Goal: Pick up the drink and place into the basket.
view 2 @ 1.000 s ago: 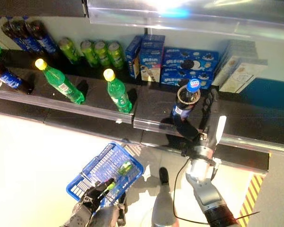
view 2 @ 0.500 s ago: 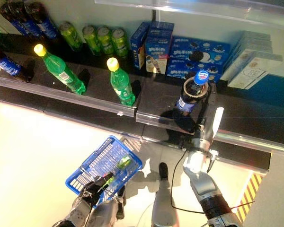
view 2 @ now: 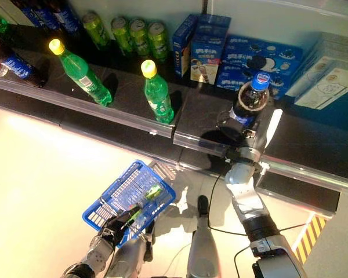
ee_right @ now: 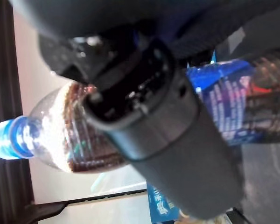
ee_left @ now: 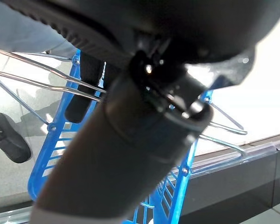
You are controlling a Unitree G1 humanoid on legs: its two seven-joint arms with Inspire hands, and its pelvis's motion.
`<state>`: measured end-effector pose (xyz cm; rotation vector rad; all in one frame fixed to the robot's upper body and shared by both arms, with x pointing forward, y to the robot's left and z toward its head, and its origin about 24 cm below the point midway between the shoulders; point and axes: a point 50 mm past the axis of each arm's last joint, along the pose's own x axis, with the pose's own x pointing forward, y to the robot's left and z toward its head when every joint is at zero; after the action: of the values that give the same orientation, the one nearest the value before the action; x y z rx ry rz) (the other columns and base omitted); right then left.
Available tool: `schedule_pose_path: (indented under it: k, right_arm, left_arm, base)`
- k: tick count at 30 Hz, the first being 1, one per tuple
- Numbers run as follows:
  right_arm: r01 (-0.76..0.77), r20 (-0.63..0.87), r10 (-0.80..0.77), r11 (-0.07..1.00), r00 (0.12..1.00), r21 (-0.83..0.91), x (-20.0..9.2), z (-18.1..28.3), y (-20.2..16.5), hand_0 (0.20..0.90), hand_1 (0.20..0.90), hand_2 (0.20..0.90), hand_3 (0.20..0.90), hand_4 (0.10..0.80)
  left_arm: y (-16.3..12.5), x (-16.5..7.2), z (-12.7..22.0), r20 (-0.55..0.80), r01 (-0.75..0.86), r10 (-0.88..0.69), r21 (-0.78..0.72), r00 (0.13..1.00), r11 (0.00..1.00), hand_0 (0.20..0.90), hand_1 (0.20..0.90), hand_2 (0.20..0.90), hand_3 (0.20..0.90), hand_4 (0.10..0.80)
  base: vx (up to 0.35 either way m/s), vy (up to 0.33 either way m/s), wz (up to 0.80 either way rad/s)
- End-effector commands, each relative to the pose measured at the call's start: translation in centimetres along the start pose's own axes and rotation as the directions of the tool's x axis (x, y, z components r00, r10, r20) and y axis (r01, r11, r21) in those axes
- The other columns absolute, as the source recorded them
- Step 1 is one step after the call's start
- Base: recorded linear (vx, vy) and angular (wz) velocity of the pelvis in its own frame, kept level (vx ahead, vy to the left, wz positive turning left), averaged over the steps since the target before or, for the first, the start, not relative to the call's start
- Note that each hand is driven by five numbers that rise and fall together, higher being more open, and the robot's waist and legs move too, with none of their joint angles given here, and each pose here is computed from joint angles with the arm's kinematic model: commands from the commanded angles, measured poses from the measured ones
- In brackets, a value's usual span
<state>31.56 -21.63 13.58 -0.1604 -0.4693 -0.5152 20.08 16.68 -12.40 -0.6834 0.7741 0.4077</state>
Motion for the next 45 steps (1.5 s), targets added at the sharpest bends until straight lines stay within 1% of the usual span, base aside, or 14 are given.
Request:
schedule_pose_path:
  k: [1, 8, 15, 18, 22, 24, 25, 27, 34, 38, 39, 41, 43, 45]
  right_arm:
    - [0.078, 0.201, -0.105, 0.987, 0.974, 0.14, 3.0, 5.0, -0.2, 0.3, 0.3, 0.3, 0.2, 0.1]
    - [0.093, 0.186, -0.119, 0.986, 0.975, 0.14, 3.1, 4.5, -0.9, 0.3, 0.3, 0.3, 0.2, 0.1]
    - [0.059, 0.201, -0.086, 0.989, 0.976, 0.137, 2.4, 4.5, -1.2, 0.3, 0.3, 0.3, 0.2, 0.1]
    - [-0.035, 0.232, 0.001, 0.989, 0.973, 0.142, 0.7, 4.6, -1.5, 0.3, 0.3, 0.3, 0.2, 0.1]
    - [-0.168, 0.265, 0.122, 0.973, 0.957, 0.158, -0.9, 5.1, -1.7, 0.3, 0.3, 0.3, 0.2, 0.1]
    - [-0.263, 0.295, 0.205, 0.949, 0.933, 0.172, -1.6, 5.8, -1.5, 0.3, 0.3, 0.3, 0.2, 0.1]
    - [-0.264, 0.295, 0.206, 0.949, 0.933, 0.172, -1.6, 5.8, -1.5, 0.3, 0.3, 0.3, 0.2, 0.1]
    - [-0.361, 0.319, 0.29, 0.913, 0.902, 0.189, -2.4, 6.6, -1.1, 0.3, 0.3, 0.3, 0.2, 0.1]
    - [-0.592, 0.381, 0.481, 0.761, 0.79, 0.267, -4.4, 8.2, 0.5, 0.3, 0.3, 0.3, 0.2, 0.1]
    - [-0.718, 0.439, 0.577, 0.625, 0.689, 0.306, -5.4, 9.7, 2.0, 0.3, 0.3, 0.3, 0.2, 0.1]
    - [-0.755, 0.455, 0.606, 0.567, 0.653, 0.329, -5.8, 10.2, 2.6, 0.3, 0.3, 0.3, 0.2, 0.1]
    - [-0.786, 0.468, 0.632, 0.511, 0.618, 0.349, -6.2, 10.7, 3.4, 0.3, 0.3, 0.3, 0.2, 0.1]
    - [-0.831, 0.492, 0.671, 0.414, 0.555, 0.373, -6.9, 11.3, 4.4, 0.3, 0.3, 0.3, 0.2, 0.1]
    - [-0.852, 0.508, 0.69, 0.356, 0.516, 0.383, -7.5, 11.7, 5.0, 0.3, 0.3, 0.3, 0.2, 0.1]
  left_arm:
    - [6.2, -1.4, -1.0, -0.054, -0.159, 0.16, 0.025, 0.986, 0.987, 0.3, 0.3, 0.3, 0.2, 0.1]
    - [6.3, -1.4, -0.8, -0.032, -0.161, 0.162, 0.016, 0.986, 0.987, 0.3, 0.3, 0.3, 0.2, 0.1]
    - [6.9, -1.6, -0.2, 0.016, -0.188, 0.189, -0.039, 0.982, 0.981, 0.3, 0.3, 0.3, 0.2, 0.1]
    - [7.4, -2.0, 0.3, 0.074, -0.179, 0.188, -0.109, 0.979, 0.978, 0.3, 0.3, 0.3, 0.2, 0.1]
    - [7.8, -2.5, 0.8, 0.121, -0.174, 0.191, -0.14, 0.974, 0.975, 0.3, 0.3, 0.3, 0.2, 0.1]
    - [8.2, -2.8, 1.0, 0.148, -0.17, 0.193, -0.154, 0.97, 0.973, 0.3, 0.3, 0.3, 0.2, 0.1]
    - [8.2, -2.8, 1.0, 0.147, -0.17, 0.193, -0.153, 0.97, 0.973, 0.3, 0.3, 0.3, 0.2, 0.1]
    - [8.5, -3.1, 1.0, 0.161, -0.164, 0.192, -0.176, 0.968, 0.971, 0.3, 0.3, 0.3, 0.2, 0.1]
    - [8.6, -3.7, 1.0, 0.199, -0.135, 0.175, -0.199, 0.964, 0.971, 0.3, 0.3, 0.3, 0.2, 0.1]
    - [8.4, -3.8, 1.3, 0.23, -0.105, 0.149, -0.194, 0.962, 0.975, 0.3, 0.3, 0.3, 0.2, 0.1]
    - [8.3, -3.9, 1.6, 0.241, -0.094, 0.141, -0.196, 0.96, 0.976, 0.3, 0.3, 0.3, 0.2, 0.1]
    - [8.0, -3.9, 1.9, 0.267, -0.072, 0.113, -0.16, 0.957, 0.984, 0.3, 0.3, 0.3, 0.2, 0.1]
    - [7.1, -4.0, 2.6, 0.305, -0.017, 0.059, -0.137, 0.951, 0.99, 0.3, 0.3, 0.3, 0.2, 0.1]
    - [6.5, -4.2, 3.3, 0.341, 0.02, 0.016, -0.102, 0.94, 0.995, 0.3, 0.3, 0.3, 0.2, 0.1]
  base:
    - [0.0, 0.0, 0.0]
    - [-0.004, 0.002, 0.0]
    - [0.004, 0.001, 0.0]
    - [0.062, 0.002, 0.09]
    - [0.076, -0.016, 0.1]
    - [0.086, -0.008, 0.01]
    - [0.088, 0.007, 0.02]
    - [0.104, 0.024, 0.04]
    - [0.081, 0.041, 0.07]
    - [0.048, 0.053, 0.07]
    - [0.035, 0.069, 0.12]
    - [0.016, 0.05, 0.08]
    - [-0.009, 0.057, 0.09]
    - [-0.021, 0.057, 0.15]
